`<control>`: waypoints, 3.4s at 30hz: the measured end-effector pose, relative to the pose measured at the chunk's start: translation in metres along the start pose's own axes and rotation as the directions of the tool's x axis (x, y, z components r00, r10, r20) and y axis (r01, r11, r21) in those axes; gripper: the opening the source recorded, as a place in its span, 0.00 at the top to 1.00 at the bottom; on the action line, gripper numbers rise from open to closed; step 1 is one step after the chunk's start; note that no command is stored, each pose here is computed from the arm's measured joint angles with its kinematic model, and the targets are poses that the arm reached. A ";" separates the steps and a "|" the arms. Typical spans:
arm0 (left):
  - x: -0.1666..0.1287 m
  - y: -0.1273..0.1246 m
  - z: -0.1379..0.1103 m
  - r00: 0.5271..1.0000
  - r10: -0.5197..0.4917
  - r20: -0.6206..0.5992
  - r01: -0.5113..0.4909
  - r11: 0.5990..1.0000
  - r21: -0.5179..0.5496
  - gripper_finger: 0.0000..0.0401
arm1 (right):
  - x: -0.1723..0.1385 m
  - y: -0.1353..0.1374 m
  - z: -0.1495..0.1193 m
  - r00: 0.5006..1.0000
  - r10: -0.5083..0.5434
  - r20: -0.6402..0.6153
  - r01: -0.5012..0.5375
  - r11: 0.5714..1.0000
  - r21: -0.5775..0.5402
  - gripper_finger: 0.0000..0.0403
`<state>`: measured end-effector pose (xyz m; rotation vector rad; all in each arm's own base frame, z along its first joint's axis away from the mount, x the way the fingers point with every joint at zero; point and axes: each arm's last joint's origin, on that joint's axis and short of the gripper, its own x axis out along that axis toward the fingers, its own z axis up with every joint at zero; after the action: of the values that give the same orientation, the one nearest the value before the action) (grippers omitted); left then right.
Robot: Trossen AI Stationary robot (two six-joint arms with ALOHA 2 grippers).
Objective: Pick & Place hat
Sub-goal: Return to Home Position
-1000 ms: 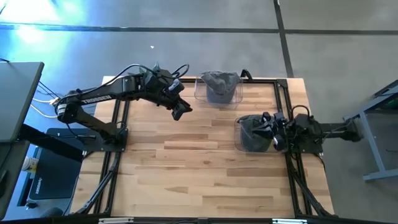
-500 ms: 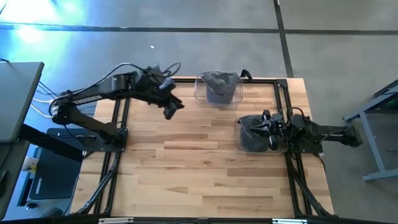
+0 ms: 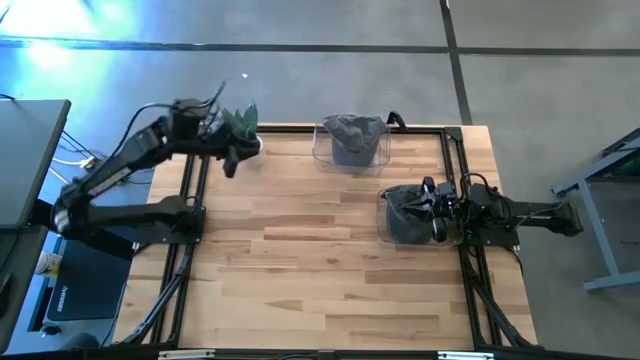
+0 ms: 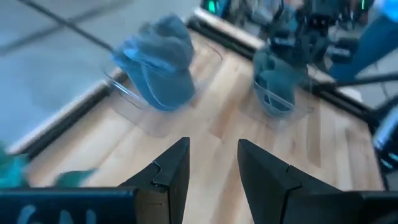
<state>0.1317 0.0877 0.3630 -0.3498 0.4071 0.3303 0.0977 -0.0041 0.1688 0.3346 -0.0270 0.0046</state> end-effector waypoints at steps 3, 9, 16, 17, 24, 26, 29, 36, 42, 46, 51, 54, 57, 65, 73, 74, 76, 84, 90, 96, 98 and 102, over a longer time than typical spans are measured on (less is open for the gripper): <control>-0.007 0.018 -0.024 0.994 0.052 0.101 -0.052 0.999 -0.006 0.67 | 0.000 0.000 0.000 1.000 0.000 -0.001 0.000 1.000 -0.002 0.99; 0.001 0.042 -0.074 0.979 0.176 0.105 -0.167 0.982 -0.089 0.67 | 0.000 0.000 0.000 1.000 -0.001 -0.002 0.001 1.000 -0.002 0.98; 0.019 0.037 -0.096 0.983 0.037 0.181 -0.019 0.995 -0.098 0.77 | 0.000 0.000 0.000 1.000 -0.001 -0.002 0.001 1.000 -0.002 0.99; 0.022 0.034 -0.097 0.978 0.011 0.210 0.004 0.997 -0.071 0.82 | 0.000 0.000 0.000 1.000 -0.001 -0.002 0.001 1.000 -0.001 0.99; 0.036 0.009 -0.129 0.969 -0.013 0.247 0.011 1.000 0.009 0.99 | 0.000 0.000 0.000 1.000 0.000 -0.003 0.000 1.000 0.000 0.98; 0.033 0.004 -0.140 0.962 -0.051 0.267 0.043 0.998 0.038 0.99 | 0.000 0.000 0.000 1.000 -0.001 -0.003 0.001 1.000 0.000 0.98; 0.028 0.000 -0.155 0.940 -0.117 0.321 0.099 0.993 0.072 1.00 | 0.000 0.000 0.000 1.000 -0.001 -0.003 0.001 1.000 -0.001 0.98; 0.019 0.004 -0.186 0.883 -0.245 0.401 0.212 0.969 0.126 1.00 | 0.000 0.000 0.000 1.000 -0.001 -0.003 0.001 1.000 -0.001 1.00; 0.028 0.006 -0.195 0.897 -0.263 0.355 0.225 0.963 0.147 1.00 | 0.000 0.000 -0.001 1.000 -0.003 -0.006 0.003 1.000 -0.003 0.98; 0.032 0.008 -0.199 0.890 -0.236 0.391 0.218 0.972 0.089 1.00 | 0.001 0.000 -0.001 1.000 -0.005 -0.011 0.005 1.000 -0.004 0.98; 0.033 0.009 -0.199 0.884 -0.211 0.418 0.212 0.976 0.044 1.00 | 0.001 0.000 -0.001 1.000 -0.005 -0.011 0.005 1.000 -0.004 0.99; 0.034 0.009 -0.200 0.885 -0.203 0.420 0.205 0.978 0.040 1.00 | 0.001 0.000 -0.001 1.000 -0.006 -0.012 0.006 1.000 -0.004 0.99; 0.035 0.006 -0.202 0.874 -0.240 0.423 0.222 0.971 0.092 1.00 | 0.001 0.000 -0.001 1.000 -0.006 -0.011 0.006 1.000 -0.004 0.99; 0.036 -0.005 -0.209 0.876 -0.304 0.374 0.240 0.948 0.208 1.00 | 0.001 0.000 -0.001 1.000 -0.004 -0.011 0.004 1.000 -0.004 0.99; 0.035 -0.011 -0.212 0.866 -0.356 0.352 0.221 0.903 0.369 1.00 | 0.001 0.000 -0.001 1.000 -0.003 -0.011 0.003 1.000 -0.004 0.99; 0.035 -0.011 -0.212 0.866 -0.356 0.352 0.224 0.904 0.364 1.00 | 0.001 0.000 -0.001 1.000 -0.004 -0.011 0.004 1.000 -0.004 0.99; 0.035 -0.011 -0.212 0.866 -0.355 0.352 0.223 0.904 0.363 1.00 | 0.001 0.000 -0.001 1.000 -0.004 -0.010 0.004 1.000 -0.004 0.98; 0.035 -0.010 -0.211 0.874 -0.336 0.351 0.221 0.918 0.330 1.00 | 0.001 0.000 -0.001 1.000 -0.003 -0.011 0.003 1.000 -0.004 0.97; 0.034 -0.011 -0.211 0.866 -0.368 0.340 0.256 0.908 0.331 1.00 | 0.001 0.000 -0.001 1.000 -0.003 -0.011 0.003 1.000 -0.004 0.97; 0.034 -0.011 -0.211 0.865 -0.369 0.339 0.257 0.908 0.332 1.00 | 0.001 0.000 -0.001 1.000 -0.003 -0.010 0.003 1.000 -0.004 0.97; 0.034 -0.011 -0.211 0.865 -0.370 0.339 0.258 0.907 0.332 1.00 | 0.001 0.000 -0.001 1.000 -0.003 -0.011 0.003 1.000 -0.004 0.97; 0.033 -0.005 -0.206 0.881 -0.147 0.450 0.148 0.988 0.034 1.00 | 0.001 0.000 -0.001 1.000 -0.003 -0.010 0.003 1.000 -0.004 0.97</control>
<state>0.0958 0.0101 0.1724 -0.2914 -0.0796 0.2520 0.0987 -0.0041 0.1678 0.3308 -0.0162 0.0035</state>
